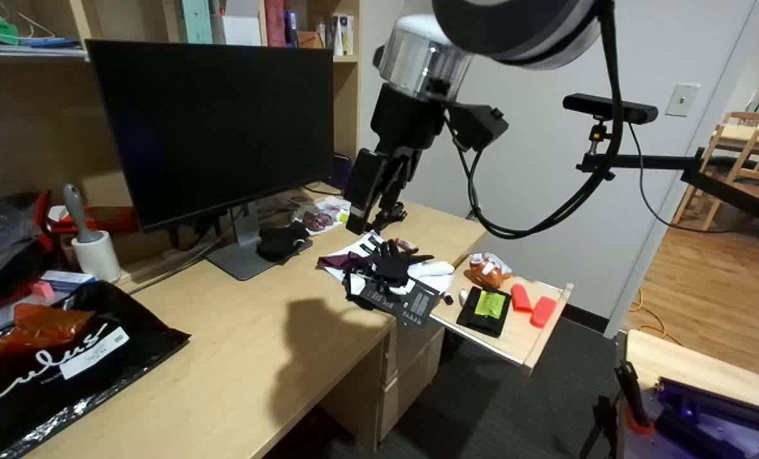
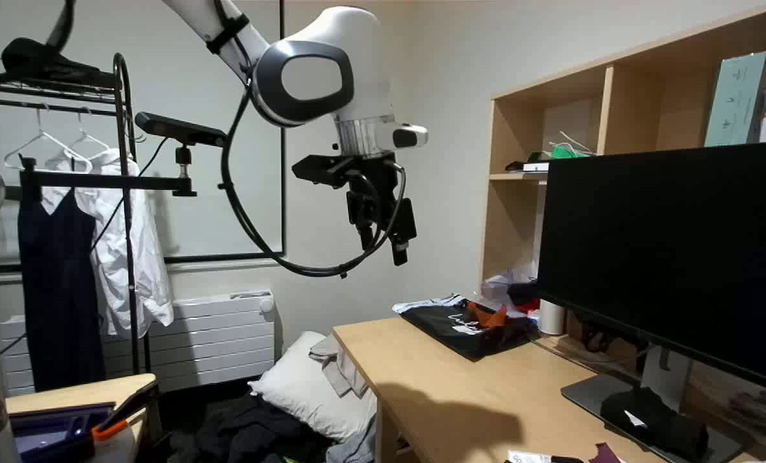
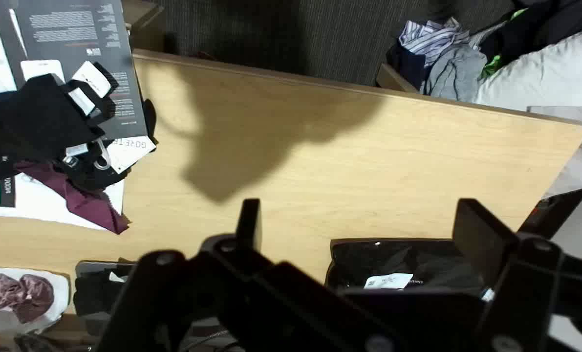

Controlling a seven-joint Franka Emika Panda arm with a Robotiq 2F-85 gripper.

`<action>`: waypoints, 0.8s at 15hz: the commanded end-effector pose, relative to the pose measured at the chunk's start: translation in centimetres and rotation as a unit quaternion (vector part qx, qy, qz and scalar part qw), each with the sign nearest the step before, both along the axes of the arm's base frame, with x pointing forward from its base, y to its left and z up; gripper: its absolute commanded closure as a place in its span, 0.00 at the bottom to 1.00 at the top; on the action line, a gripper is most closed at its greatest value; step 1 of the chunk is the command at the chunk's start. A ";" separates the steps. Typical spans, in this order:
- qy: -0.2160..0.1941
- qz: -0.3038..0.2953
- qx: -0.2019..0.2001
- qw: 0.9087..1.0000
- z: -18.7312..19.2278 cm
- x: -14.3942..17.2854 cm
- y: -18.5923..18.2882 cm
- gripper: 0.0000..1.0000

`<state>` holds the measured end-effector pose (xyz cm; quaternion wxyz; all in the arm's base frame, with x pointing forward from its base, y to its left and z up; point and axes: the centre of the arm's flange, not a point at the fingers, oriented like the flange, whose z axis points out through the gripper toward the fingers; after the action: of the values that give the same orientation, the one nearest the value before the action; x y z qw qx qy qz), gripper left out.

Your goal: Move the green packet and black bag from the sliding tray to the left side of the table

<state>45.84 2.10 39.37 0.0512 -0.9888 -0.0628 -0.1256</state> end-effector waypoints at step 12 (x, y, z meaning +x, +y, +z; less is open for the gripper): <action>-0.029 -0.302 0.022 0.953 -4.1 0.7 -14.4 0.00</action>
<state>46.46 -8.16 38.18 0.0463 -0.9705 0.1697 -0.1648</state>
